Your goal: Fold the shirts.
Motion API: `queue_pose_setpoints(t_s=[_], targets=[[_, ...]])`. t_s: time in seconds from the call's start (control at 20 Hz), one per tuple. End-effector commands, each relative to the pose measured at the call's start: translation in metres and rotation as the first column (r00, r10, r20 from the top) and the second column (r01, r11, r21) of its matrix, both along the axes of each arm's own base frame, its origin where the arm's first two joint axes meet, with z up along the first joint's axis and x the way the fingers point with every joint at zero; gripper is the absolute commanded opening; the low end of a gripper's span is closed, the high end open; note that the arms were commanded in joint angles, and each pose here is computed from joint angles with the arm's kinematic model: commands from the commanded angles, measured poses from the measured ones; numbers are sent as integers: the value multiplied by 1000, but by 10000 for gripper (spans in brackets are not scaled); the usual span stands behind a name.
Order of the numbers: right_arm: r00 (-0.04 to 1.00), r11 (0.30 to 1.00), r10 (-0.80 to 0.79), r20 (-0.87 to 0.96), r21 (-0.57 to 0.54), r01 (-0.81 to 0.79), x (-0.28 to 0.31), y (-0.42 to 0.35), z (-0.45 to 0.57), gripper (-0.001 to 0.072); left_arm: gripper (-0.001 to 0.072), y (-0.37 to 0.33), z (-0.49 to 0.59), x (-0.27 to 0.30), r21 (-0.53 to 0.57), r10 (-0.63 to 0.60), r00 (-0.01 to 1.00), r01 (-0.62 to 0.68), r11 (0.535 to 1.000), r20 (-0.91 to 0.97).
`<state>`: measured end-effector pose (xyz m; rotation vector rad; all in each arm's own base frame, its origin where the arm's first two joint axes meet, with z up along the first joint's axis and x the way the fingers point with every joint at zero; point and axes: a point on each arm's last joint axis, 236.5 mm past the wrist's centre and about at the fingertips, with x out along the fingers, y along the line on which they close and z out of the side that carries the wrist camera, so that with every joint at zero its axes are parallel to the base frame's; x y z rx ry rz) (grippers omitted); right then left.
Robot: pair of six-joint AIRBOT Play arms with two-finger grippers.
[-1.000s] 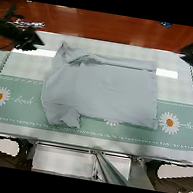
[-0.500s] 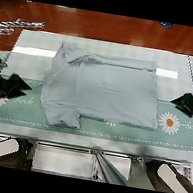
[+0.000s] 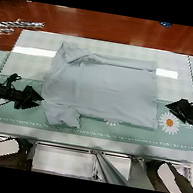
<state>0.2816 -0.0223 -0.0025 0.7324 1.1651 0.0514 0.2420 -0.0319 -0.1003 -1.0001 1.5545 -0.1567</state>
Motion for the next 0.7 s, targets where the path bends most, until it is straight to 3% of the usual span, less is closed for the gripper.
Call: queue_pose_setpoints(t_s=[0.0, 0.05, 0.1, 0.2, 0.25, 0.45, 0.65], targets=[[1000, 1000, -1, 2, 16, 1, -1, 4, 1, 408, 497, -19, -18, 8, 20, -37, 999, 37, 999, 1], [1000, 1000, 0, -1, 16, 0, -2, 3, 1, 408, 315, -22, -19, 12, 26, -38, 999, 38, 999, 12], [1000, 1000, 5, -13, -2, -5, -4, 0, -2, 408, 11, -23, -19, 15, 37, -43, 999, 42, 998, 24], [995, 992, -17, -103, -127, 4, -24, -29, -23, 408, 18, -23, -16, 19, 39, -49, 998, 48, 998, 36], [973, 982, -127, -193, -161, 97, -43, -48, -38, 408, 18, -22, -15, 21, 41, -48, 998, 46, 998, 39], [932, 990, -138, -335, -49, 129, -89, -28, -69, 409, 18, -22, -15, 20, 39, -49, 998, 48, 998, 38], [932, 990, -87, -351, 75, 121, -82, 2, -78, 409, 17, -22, -15, 21, 42, -50, 998, 48, 998, 41]])
